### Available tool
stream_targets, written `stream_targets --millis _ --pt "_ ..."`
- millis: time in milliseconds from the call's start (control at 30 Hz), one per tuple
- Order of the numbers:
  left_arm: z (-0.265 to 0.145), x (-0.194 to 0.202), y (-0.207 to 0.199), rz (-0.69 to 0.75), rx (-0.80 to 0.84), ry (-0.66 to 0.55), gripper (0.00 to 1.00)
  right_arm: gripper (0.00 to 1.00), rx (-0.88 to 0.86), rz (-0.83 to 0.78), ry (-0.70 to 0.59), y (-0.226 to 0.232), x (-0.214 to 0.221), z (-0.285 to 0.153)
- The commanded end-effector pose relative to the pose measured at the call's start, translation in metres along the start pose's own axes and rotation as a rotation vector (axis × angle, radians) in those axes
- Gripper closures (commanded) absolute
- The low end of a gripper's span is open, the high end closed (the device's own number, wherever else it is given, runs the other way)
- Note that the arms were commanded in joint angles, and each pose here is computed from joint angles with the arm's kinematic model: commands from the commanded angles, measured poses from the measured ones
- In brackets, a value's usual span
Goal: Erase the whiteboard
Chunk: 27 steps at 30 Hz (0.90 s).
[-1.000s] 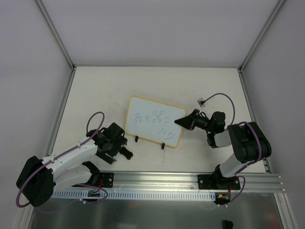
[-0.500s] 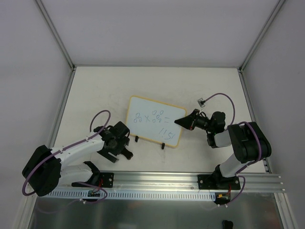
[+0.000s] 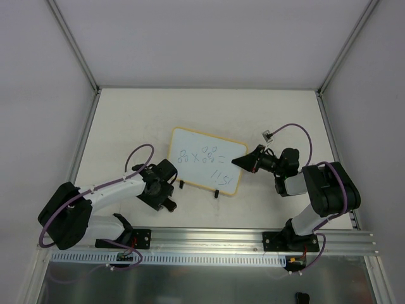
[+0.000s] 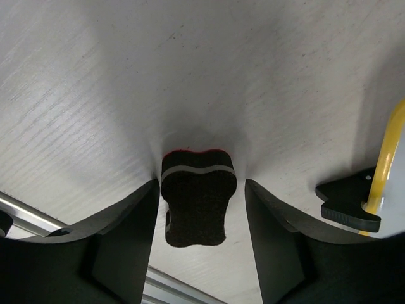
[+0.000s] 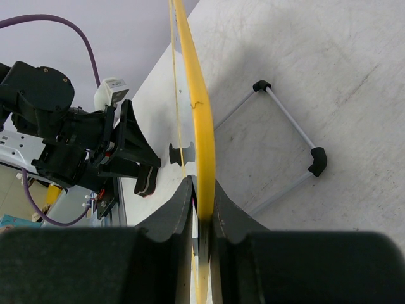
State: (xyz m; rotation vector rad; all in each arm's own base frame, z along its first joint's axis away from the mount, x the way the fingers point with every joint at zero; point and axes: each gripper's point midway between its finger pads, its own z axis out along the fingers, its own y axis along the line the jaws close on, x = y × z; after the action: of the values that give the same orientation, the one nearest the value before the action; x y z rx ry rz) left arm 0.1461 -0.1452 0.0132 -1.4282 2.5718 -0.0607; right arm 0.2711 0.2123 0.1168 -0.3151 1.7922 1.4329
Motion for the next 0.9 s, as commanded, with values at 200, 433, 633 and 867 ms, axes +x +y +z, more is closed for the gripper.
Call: stream_targets --millis 200,433,633,867 --pt "-0.001 0.012 -0.004 0.013 0.011 0.050 0.72 1.00 -0.052 -0.260 -0.113 0.015 -0.030 0.001" --pt "-0.003 0.013 -0.001 0.018 0.030 0.063 0.85 1.00 -0.052 -0.261 -0.114 0.016 -0.030 0.001" --pt "-0.022 0.002 -0.015 0.125 0.154 0.018 0.99 1.00 -0.053 -0.258 -0.112 0.015 -0.030 0.001" --pt "-0.050 -0.023 -0.039 0.320 0.285 -0.131 1.00 1.00 -0.053 -0.257 -0.112 0.015 -0.030 0.001"
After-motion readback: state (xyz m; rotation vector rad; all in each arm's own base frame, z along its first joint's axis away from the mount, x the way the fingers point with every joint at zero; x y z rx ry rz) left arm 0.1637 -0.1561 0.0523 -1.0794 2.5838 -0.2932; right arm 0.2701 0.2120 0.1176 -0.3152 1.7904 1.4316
